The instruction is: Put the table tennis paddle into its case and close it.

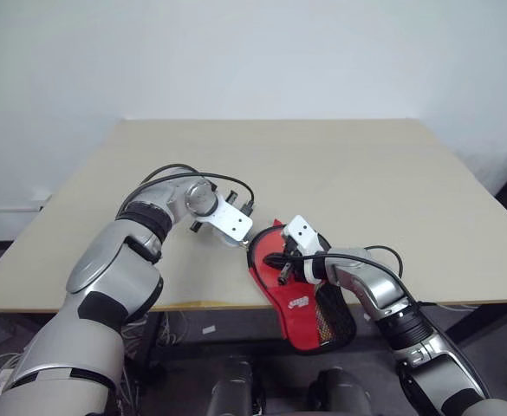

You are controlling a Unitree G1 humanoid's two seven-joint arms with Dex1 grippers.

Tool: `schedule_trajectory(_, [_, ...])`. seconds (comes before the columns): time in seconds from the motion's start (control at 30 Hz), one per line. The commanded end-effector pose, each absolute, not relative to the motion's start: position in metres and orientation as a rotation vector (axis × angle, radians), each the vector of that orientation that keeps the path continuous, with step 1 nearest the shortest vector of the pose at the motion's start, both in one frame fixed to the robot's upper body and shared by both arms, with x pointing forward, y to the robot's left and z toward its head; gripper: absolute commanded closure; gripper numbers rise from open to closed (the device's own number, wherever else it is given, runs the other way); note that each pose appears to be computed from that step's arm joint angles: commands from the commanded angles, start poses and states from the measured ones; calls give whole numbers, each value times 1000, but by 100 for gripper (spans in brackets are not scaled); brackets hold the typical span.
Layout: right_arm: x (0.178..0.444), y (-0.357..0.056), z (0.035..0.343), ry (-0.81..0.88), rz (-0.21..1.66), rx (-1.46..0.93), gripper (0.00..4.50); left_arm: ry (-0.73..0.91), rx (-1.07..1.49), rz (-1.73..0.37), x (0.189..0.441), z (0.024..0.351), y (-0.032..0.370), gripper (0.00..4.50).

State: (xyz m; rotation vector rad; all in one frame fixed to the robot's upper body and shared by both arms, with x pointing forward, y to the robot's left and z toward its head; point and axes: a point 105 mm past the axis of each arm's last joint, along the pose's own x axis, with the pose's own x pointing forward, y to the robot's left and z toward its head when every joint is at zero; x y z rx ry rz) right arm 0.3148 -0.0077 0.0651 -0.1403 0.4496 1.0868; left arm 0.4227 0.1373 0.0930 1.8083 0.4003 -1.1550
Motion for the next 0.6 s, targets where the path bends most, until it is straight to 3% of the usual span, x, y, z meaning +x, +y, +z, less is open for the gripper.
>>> schedule_trajectory(0.03, [312,-6,63,460,1097,-144,450,419,1878,-854,450,122,164,385])
schedule_trajectory(0.6, [311,-8,63,464,1093,-147,450,193,1686,-702,465,134,123,385])
